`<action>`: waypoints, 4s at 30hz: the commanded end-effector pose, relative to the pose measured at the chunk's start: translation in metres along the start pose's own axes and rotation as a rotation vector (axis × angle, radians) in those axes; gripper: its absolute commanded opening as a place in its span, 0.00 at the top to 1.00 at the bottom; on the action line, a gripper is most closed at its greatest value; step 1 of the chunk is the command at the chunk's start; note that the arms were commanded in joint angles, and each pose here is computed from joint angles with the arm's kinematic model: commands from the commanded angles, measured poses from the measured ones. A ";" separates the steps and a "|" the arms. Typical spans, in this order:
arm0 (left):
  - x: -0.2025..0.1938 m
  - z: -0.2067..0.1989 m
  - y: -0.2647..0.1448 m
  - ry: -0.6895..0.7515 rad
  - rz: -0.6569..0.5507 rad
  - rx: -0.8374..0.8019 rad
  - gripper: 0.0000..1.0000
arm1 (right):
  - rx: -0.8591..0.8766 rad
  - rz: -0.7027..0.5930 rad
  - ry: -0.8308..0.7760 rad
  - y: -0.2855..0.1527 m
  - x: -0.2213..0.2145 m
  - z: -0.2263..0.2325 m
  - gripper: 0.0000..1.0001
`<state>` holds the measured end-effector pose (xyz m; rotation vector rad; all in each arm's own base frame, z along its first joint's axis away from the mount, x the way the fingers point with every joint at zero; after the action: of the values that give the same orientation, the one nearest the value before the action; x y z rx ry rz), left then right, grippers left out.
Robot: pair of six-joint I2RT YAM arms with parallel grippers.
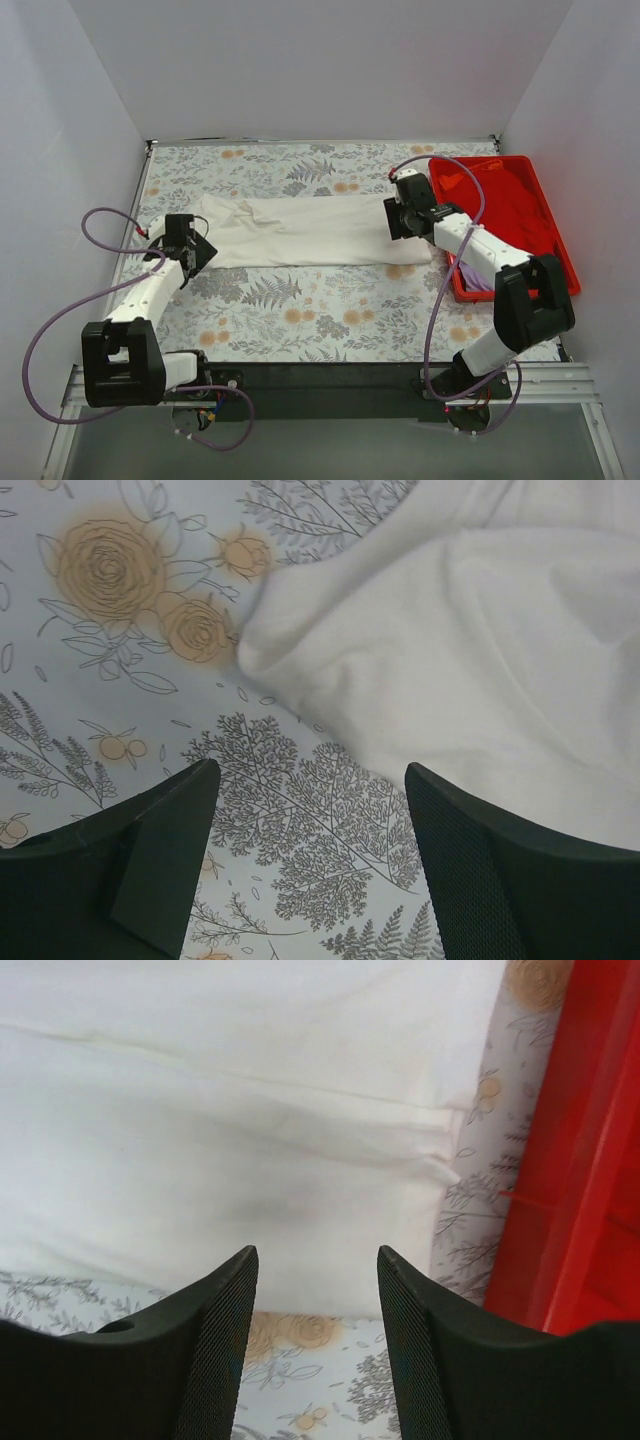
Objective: Fold and stack the t-shirts
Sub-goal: Fold the tshirt
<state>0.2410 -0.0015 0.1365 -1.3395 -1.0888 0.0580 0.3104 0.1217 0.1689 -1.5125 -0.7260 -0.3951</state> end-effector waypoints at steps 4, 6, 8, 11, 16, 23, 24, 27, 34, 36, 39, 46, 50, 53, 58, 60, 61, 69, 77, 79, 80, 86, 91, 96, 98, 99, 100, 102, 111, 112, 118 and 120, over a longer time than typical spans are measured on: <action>0.016 0.016 0.012 -0.205 0.020 0.048 0.28 | 0.186 0.047 0.169 -0.002 -0.034 0.008 0.44; 0.020 0.019 0.018 -0.240 0.029 0.055 0.28 | 0.209 0.054 0.195 0.000 -0.039 0.005 0.46; 0.022 0.019 0.025 -0.250 0.050 0.062 0.29 | 0.213 0.046 0.214 0.002 -0.040 0.000 0.46; 0.022 0.015 0.031 -0.243 0.064 0.051 0.29 | 0.240 0.048 0.238 0.004 -0.044 -0.004 0.46; 0.025 0.012 0.036 -0.222 0.053 0.029 0.33 | 0.250 0.056 0.265 0.008 -0.051 -0.011 0.47; 0.027 0.011 0.050 -0.181 0.061 0.062 0.51 | 0.233 0.068 0.313 0.017 -0.060 -0.024 0.47; 0.027 0.012 0.053 -0.179 0.059 0.079 0.53 | 0.230 0.072 0.321 0.019 -0.062 -0.025 0.47; 0.028 0.014 0.057 -0.164 0.052 0.117 0.69 | 0.209 0.105 0.357 0.025 -0.074 -0.031 0.48; 0.030 0.035 0.062 -0.110 0.040 0.369 1.00 | 0.145 0.169 0.392 0.021 -0.095 -0.036 0.49; 0.029 0.042 0.059 -0.102 0.035 0.430 1.00 | 0.131 0.196 0.396 0.015 -0.099 -0.037 0.49; 0.028 0.047 0.055 -0.109 0.026 0.455 1.00 | 0.107 0.240 0.398 0.007 -0.108 -0.038 0.49; 0.031 0.045 0.048 -0.113 0.021 0.423 0.82 | 0.101 0.222 0.358 -0.014 -0.098 -0.042 0.48; 0.041 0.040 0.038 -0.131 -0.007 0.383 0.65 | 0.202 0.126 0.331 -0.031 -0.064 -0.033 0.47; 0.047 0.037 0.026 -0.152 -0.030 0.345 0.55 | 0.267 0.077 0.295 -0.038 -0.047 -0.021 0.47; 0.053 0.029 0.007 -0.187 -0.049 0.236 0.50 | 0.357 0.018 0.263 -0.031 -0.029 -0.005 0.48; 0.053 0.028 0.003 -0.186 -0.050 0.221 0.50 | 0.355 0.013 0.267 -0.020 -0.023 -0.004 0.49; 0.054 0.028 -0.001 -0.191 -0.058 0.211 0.50 | 0.348 0.034 0.267 -0.011 -0.024 -0.002 0.49; 0.053 0.017 -0.004 -0.171 -0.025 0.086 0.50 | 0.261 0.059 0.267 0.036 -0.025 -0.010 0.49; 0.048 -0.020 0.003 -0.071 0.053 -0.059 0.45 | 0.217 0.062 0.301 0.041 -0.023 -0.024 0.50; 0.040 -0.036 0.005 -0.050 0.095 -0.084 0.44 | 0.258 0.053 0.306 0.035 -0.023 -0.018 0.50; 0.038 -0.041 0.007 -0.044 0.105 -0.086 0.43 | 0.301 0.056 0.305 0.032 -0.023 -0.012 0.51; 0.035 -0.086 0.018 0.096 0.036 -0.067 0.40 | 0.453 0.024 0.211 0.010 -0.031 0.033 0.52; 0.037 -0.102 0.036 0.173 0.005 -0.054 0.39 | 0.568 0.030 0.138 0.002 -0.045 0.065 0.52; 0.030 -0.108 0.057 0.210 0.032 -0.014 0.40 | 0.563 0.089 0.144 0.014 -0.061 0.070 0.52; 0.031 -0.108 0.063 0.211 0.018 0.009 0.42 | 0.556 0.106 0.144 0.017 -0.067 0.069 0.52; 0.032 -0.111 0.068 0.214 0.013 0.018 0.42 | 0.554 0.109 0.144 0.018 -0.069 0.069 0.52; 0.034 -0.112 0.070 0.213 0.001 0.028 0.42 | 0.550 0.112 0.142 0.019 -0.071 0.069 0.52; 0.040 -0.113 0.077 0.211 -0.036 0.074 0.42 | 0.544 0.128 0.142 0.020 -0.078 0.068 0.52; 0.086 -0.127 0.106 0.149 -0.117 0.154 0.44 | 0.509 0.174 0.132 0.022 -0.100 0.062 0.52; 0.089 -0.125 0.109 0.146 -0.108 0.179 0.44 | 0.505 0.181 0.133 0.022 -0.103 0.061 0.52; 0.129 -0.132 0.099 0.080 -0.136 0.163 0.44 | 0.511 0.159 0.128 0.015 -0.100 0.060 0.52; 0.133 -0.129 0.079 0.064 -0.148 0.130 0.43 | 0.517 0.144 0.126 0.011 -0.095 0.059 0.52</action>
<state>0.4489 0.0058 0.1219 -1.1426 -1.0240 0.0213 0.2467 0.1682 0.0947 -0.9967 -0.5856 -0.1988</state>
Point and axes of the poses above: each gripper's point midway between its finger pads, its own y axis out along the fingers, its own z axis along the line the jaws close on, x = y × z, the point moved 9 cm from there along -y, back along the fingers, and after that the axes turned 4 degrees about y, right-handed, at the moved point
